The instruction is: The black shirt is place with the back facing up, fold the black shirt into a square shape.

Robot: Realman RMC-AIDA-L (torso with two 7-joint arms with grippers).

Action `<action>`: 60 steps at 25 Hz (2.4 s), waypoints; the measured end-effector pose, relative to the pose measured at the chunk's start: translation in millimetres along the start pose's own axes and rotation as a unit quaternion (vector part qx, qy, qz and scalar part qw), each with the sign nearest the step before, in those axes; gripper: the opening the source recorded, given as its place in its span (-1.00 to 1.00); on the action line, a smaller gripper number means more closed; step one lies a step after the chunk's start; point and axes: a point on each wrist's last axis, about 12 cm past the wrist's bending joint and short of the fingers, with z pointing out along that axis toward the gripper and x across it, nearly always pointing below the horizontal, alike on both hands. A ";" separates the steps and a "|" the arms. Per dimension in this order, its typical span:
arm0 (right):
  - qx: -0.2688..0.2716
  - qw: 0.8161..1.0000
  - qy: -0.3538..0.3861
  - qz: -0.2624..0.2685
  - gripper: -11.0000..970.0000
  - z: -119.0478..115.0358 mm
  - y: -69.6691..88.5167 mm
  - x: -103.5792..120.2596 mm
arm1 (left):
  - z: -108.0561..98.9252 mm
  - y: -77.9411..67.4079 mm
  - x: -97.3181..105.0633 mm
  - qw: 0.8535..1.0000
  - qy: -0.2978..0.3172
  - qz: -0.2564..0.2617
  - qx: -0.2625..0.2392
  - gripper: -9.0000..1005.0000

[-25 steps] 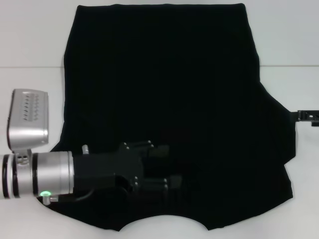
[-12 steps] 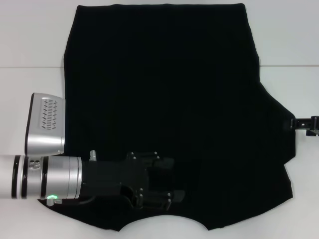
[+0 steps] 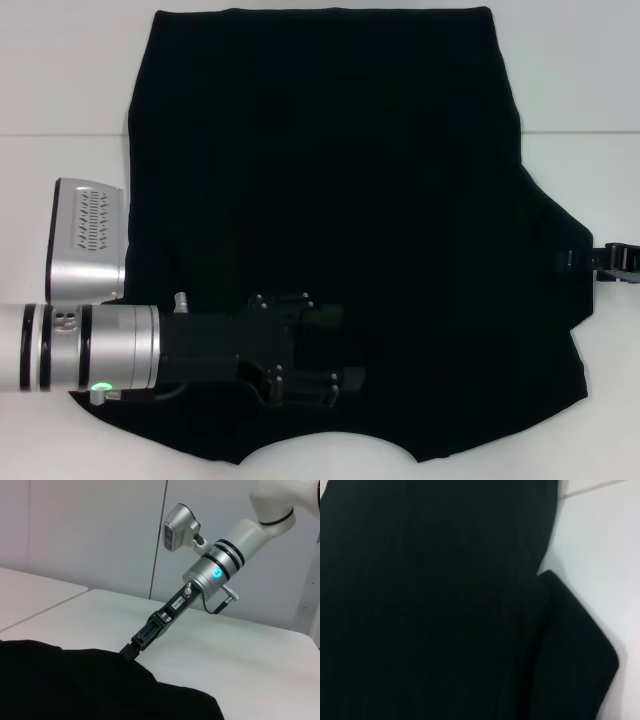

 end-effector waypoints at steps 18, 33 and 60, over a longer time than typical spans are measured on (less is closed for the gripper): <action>0.004 1.000 -0.004 0.011 -0.46 7.5 -0.6 4.9 | -5.9 1.7 0.3 1.000 -0.010 -0.006 -0.012 0.61; -0.010 0.998 -0.051 0.024 -0.94 -1.4 -11.9 8.6 | -6.5 -0.8 3.5 1.000 -0.014 -0.017 -0.013 0.61; 0.003 0.994 -0.104 0.027 -0.95 -7.2 -17.5 -5.2 | -9.1 1.3 1.2 0.999 -0.017 -0.025 -0.016 0.60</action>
